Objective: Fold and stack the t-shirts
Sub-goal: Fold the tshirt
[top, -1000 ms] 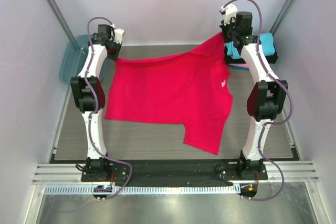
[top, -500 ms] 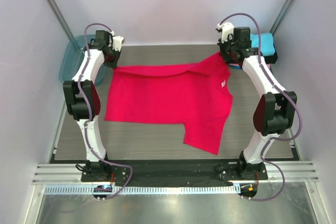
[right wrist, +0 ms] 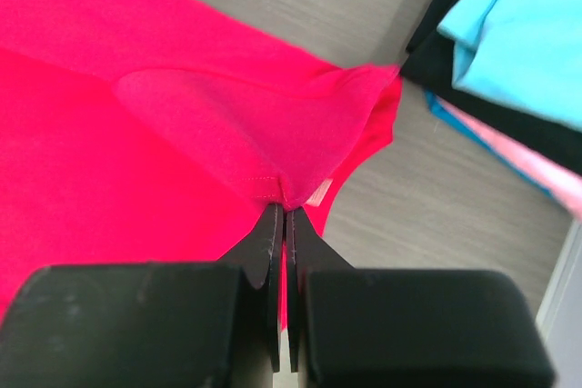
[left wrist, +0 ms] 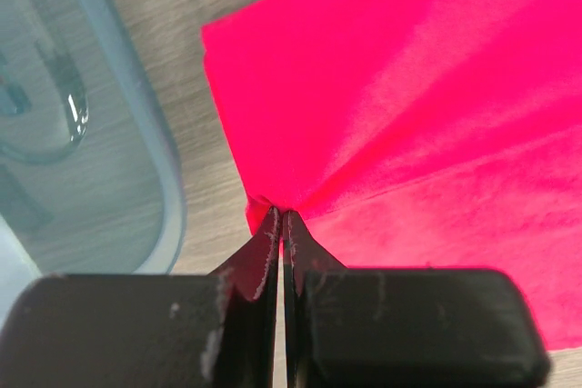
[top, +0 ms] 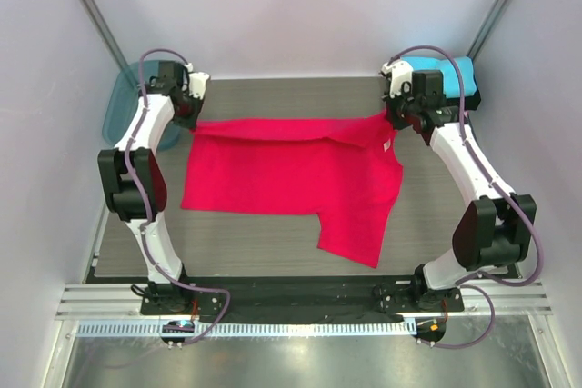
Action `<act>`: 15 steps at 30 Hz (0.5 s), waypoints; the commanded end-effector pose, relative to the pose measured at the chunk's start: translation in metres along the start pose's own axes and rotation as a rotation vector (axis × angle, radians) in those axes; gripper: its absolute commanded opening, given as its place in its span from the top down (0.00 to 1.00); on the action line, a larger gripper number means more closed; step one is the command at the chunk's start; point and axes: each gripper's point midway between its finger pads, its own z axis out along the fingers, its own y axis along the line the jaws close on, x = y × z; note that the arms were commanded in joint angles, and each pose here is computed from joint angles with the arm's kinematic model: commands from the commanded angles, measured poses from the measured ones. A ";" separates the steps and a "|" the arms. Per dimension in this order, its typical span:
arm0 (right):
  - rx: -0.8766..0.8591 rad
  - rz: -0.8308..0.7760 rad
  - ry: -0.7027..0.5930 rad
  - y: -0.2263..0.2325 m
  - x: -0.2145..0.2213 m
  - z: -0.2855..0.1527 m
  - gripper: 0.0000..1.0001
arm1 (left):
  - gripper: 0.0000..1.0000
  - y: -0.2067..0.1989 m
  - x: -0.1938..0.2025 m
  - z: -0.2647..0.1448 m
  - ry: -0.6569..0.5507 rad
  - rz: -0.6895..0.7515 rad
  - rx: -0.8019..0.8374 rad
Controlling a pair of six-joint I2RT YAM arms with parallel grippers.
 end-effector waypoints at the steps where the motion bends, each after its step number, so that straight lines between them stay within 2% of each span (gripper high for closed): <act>1: 0.004 0.029 -0.045 0.005 -0.007 -0.025 0.99 | 1.00 0.012 -0.006 -0.021 -0.051 0.004 -0.039; 15: -0.035 0.082 -0.005 0.024 0.032 -0.037 0.99 | 1.00 0.001 0.041 0.006 0.073 0.005 0.006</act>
